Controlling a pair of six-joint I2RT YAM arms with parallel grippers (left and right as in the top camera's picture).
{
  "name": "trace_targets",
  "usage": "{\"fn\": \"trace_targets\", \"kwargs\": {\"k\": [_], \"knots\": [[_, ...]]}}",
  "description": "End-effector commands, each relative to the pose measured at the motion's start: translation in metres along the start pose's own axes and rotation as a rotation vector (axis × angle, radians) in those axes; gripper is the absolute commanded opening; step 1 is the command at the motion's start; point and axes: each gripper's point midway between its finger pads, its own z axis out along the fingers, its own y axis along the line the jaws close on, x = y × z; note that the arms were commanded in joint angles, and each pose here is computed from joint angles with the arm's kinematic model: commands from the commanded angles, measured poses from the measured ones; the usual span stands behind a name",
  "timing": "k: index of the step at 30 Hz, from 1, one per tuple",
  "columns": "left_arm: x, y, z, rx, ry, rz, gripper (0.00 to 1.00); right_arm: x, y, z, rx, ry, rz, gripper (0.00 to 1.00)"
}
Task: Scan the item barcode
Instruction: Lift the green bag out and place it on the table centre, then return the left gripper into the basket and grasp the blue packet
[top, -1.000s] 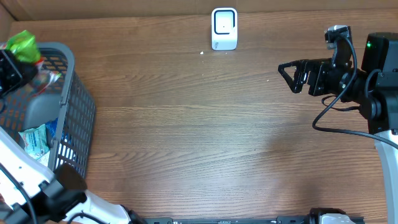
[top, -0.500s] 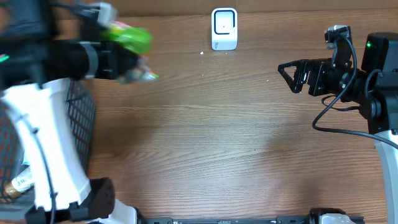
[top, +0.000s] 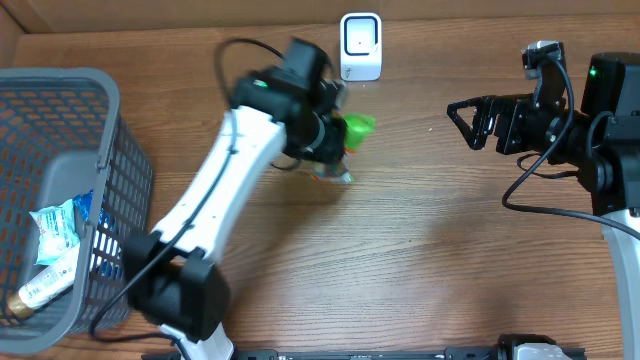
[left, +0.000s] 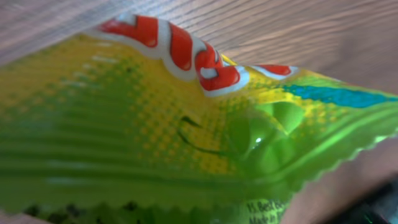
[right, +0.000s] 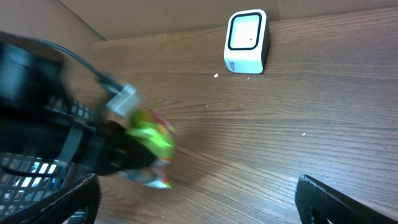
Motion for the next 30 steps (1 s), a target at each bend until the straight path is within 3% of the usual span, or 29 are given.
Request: {"fn": "trace_targets", "kwargs": {"k": [1, 6, 9, 12, 15, 22, 30], "knots": [[0.014, 0.011, 0.053, -0.083, 0.074, -0.100, 0.04, -0.009, 0.007, -0.009, -0.005, -0.032, -0.021, 1.00], [0.032, 0.014, 0.100, -0.078, 0.196, -0.148, 0.04, -0.008, 0.007, -0.009, -0.004, -0.027, -0.018, 1.00], [0.038, 0.006, 0.110, -0.006, 0.242, -0.126, 0.28, -0.008, 0.007, -0.009, -0.004, -0.027, -0.018, 1.00], [0.037, 0.002, 0.106, 0.018, 0.244, -0.091, 0.64, -0.008, 0.007, -0.009, -0.004, -0.027, -0.018, 1.00], [0.030, 0.002, 0.088, 0.006, 0.249, -0.065, 0.73, -0.008, 0.007, -0.009, -0.004, -0.027, -0.018, 1.00], [-0.018, 0.008, -0.009, -0.054, 0.135, -0.036, 0.86, -0.007, 0.007, -0.009, -0.004, -0.025, -0.017, 1.00], [-0.039, 0.054, -0.168, -0.140, -0.167, -0.122, 0.99, -0.003, 0.006, -0.009, -0.002, -0.008, -0.005, 1.00]]}}
